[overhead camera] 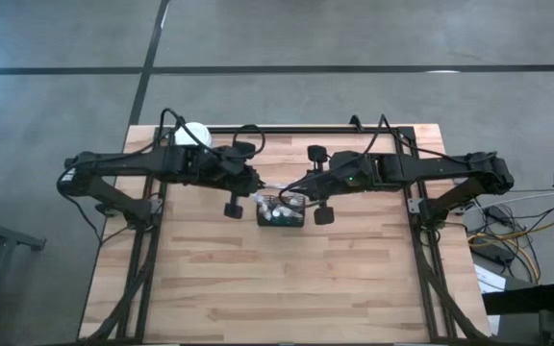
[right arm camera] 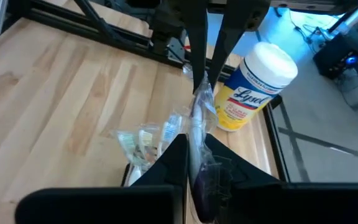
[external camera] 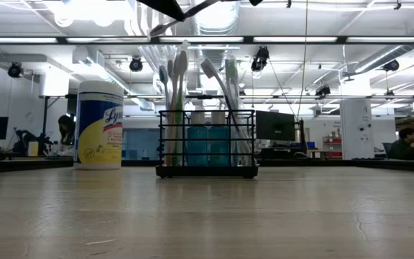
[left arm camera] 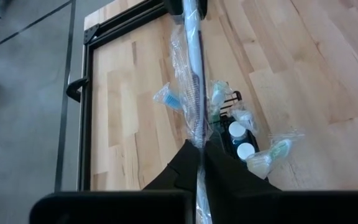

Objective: Pick & Place toothbrushing station
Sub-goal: Put the violet toothbrush into the mesh organizer

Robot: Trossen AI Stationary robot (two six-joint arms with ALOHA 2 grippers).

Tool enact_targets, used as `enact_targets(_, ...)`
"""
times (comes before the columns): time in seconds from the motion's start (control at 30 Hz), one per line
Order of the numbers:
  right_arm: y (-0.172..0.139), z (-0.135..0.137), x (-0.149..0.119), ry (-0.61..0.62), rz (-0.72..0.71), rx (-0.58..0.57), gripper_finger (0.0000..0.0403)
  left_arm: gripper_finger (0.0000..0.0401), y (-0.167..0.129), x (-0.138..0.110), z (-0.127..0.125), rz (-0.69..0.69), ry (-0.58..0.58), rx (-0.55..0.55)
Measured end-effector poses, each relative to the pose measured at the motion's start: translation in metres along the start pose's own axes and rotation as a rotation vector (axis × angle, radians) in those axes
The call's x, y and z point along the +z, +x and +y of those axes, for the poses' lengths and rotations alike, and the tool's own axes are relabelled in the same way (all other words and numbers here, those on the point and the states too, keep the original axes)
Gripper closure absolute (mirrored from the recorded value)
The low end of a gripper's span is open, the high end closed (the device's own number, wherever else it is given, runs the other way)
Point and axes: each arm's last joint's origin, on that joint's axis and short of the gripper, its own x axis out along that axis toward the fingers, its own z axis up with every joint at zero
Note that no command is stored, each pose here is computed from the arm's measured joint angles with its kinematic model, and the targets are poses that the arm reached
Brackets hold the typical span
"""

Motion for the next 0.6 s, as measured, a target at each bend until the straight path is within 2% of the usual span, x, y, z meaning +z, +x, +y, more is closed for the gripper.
enact_targets(0.23, -0.013, -0.001, 0.0, 0.009, 0.005, 0.018, 0.0383, 0.0345, -0.01, 0.001, 0.0, -0.014, -0.037, -0.008)
enact_targets(0.47, -0.048, -0.006, 0.004, 0.044, -0.064, 0.011, 0.0383, 0.0256, -0.059, -0.001, 0.001, -0.125, -0.124, -0.01)
enact_targets(0.6, -0.065, -0.006, -0.001, 0.053, -0.13, 0.02, 0.0383, 0.0222, -0.085, -0.018, -0.001, -0.225, -0.17, -0.013)
